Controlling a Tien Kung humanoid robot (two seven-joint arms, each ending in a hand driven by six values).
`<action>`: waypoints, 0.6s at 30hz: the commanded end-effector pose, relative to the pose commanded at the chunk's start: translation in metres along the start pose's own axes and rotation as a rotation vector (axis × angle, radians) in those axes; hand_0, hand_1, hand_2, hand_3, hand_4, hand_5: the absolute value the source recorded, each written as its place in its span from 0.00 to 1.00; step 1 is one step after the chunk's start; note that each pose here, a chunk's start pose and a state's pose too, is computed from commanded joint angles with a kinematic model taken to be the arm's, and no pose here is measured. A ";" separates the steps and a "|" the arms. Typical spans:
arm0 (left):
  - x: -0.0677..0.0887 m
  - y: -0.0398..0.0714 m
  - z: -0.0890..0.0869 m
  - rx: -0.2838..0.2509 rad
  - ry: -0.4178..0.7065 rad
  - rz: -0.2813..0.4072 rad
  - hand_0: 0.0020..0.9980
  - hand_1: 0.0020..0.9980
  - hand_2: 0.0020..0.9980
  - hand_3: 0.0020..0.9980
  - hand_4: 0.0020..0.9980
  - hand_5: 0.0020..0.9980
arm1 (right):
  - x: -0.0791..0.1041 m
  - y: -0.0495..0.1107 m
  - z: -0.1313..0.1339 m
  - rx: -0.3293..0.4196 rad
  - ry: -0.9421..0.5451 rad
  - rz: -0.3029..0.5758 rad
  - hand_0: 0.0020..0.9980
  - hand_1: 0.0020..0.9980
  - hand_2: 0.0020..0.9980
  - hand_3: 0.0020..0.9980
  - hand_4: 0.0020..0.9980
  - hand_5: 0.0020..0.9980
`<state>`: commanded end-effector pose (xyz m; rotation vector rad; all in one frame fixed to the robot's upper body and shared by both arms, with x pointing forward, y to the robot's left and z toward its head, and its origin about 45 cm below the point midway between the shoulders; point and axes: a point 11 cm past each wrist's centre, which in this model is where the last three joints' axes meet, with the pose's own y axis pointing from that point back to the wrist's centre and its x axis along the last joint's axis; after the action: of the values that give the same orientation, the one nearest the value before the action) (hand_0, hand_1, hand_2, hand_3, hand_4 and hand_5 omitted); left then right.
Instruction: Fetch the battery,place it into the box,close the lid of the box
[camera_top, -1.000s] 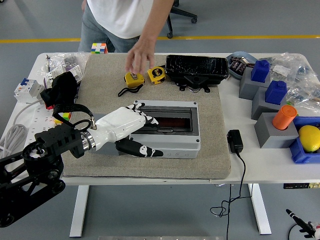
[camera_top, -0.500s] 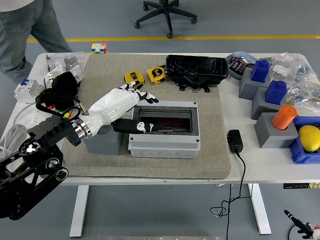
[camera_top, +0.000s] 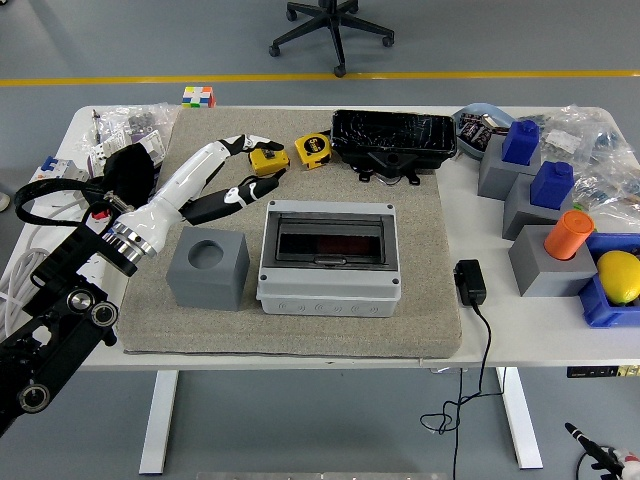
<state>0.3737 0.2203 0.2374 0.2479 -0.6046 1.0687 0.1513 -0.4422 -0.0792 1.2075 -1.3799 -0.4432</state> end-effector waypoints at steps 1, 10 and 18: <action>0.000 -0.001 -0.006 0.018 0.058 -0.007 1.00 1.00 0.99 0.96 1.00 1.00 | -0.001 0.000 0.000 -0.001 0.000 -0.003 0.88 0.82 0.80 0.84 1.00 1.00; 0.028 0.000 -0.025 0.005 0.492 0.116 1.00 1.00 1.00 0.98 1.00 1.00 | -0.002 0.000 -0.005 0.008 -0.007 -0.004 0.87 0.82 0.80 0.84 1.00 1.00; 0.059 0.008 -0.037 -0.066 0.820 0.254 1.00 1.00 1.00 0.99 1.00 1.00 | -0.005 0.000 -0.005 0.009 -0.009 -0.009 0.88 0.82 0.79 0.84 1.00 1.00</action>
<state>0.3992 0.2854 0.2400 -0.3317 0.0741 1.2727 0.1548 -0.4360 -0.0804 1.2209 -1.3859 -0.4496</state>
